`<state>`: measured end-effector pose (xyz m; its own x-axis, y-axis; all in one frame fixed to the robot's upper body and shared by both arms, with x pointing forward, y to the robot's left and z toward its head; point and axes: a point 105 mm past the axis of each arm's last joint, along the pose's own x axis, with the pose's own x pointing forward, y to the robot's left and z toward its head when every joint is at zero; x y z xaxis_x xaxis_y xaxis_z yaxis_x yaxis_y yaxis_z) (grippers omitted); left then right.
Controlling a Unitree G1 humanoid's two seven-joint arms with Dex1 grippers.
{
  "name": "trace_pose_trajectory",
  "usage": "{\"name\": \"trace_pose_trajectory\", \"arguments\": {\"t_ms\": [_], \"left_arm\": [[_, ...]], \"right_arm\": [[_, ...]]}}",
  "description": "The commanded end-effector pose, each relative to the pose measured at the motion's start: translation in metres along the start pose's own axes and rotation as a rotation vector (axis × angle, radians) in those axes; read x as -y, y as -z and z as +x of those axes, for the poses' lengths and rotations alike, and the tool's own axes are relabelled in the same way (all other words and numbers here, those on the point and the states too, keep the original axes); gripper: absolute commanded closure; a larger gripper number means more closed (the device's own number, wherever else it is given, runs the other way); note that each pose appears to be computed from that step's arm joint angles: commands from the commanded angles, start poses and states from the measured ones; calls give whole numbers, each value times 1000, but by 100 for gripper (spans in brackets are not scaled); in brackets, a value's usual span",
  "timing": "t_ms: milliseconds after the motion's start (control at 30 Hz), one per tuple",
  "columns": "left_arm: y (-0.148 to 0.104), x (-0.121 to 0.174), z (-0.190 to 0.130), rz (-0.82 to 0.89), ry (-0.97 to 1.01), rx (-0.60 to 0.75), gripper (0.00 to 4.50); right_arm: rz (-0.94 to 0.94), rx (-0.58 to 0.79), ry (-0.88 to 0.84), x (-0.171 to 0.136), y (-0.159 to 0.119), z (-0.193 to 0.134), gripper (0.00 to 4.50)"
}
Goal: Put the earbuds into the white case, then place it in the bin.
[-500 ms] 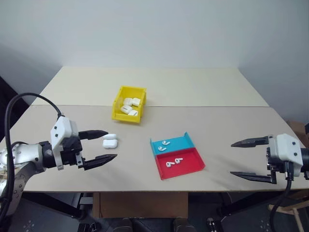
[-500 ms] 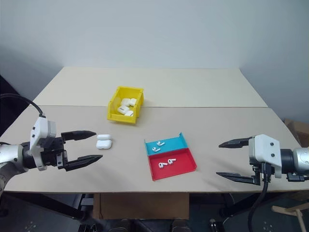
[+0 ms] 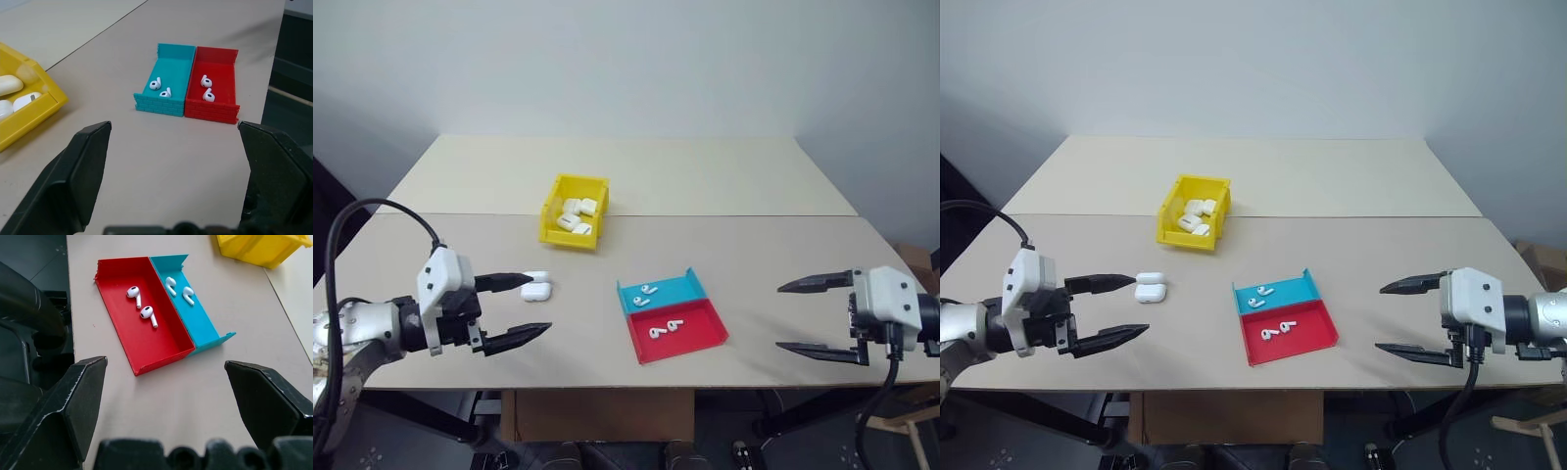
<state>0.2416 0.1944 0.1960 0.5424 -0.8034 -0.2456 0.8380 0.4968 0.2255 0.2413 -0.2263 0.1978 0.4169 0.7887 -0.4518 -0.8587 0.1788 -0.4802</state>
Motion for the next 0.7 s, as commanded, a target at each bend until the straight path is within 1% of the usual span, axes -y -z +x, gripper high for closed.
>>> {"name": "trace_pose_trajectory", "arguments": {"t_ms": [33,100,133,200,300,400,467,533,600,700], "left_arm": [[-11,-6,-1,73,-99,-6,0],[-10,-11,2,105,-196,-45,0],[-10,-12,3,91,-226,-60,0],[-15,-13,3,93,-280,-39,0],[-17,-17,5,71,-382,-80,0],[-9,-23,8,0,-469,-191,0],[6,-32,12,-123,-545,-336,0],[12,-39,15,-204,-609,-422,0],[13,-47,22,-291,-647,-390,0],[12,-49,36,-398,-669,-316,0]], "right_arm": [[-31,-5,3,7,-6,-2,4],[-11,-11,2,9,-5,-2,4],[-10,-13,8,11,-5,-1,4],[-19,-12,19,13,-5,0,4],[-14,-14,12,13,-7,1,4],[3,-20,8,12,-7,1,4],[18,-29,12,12,-5,3,4],[23,-31,16,11,-5,5,4],[32,-28,18,11,-5,7,4],[48,-27,20,8,-6,8,4]]}}
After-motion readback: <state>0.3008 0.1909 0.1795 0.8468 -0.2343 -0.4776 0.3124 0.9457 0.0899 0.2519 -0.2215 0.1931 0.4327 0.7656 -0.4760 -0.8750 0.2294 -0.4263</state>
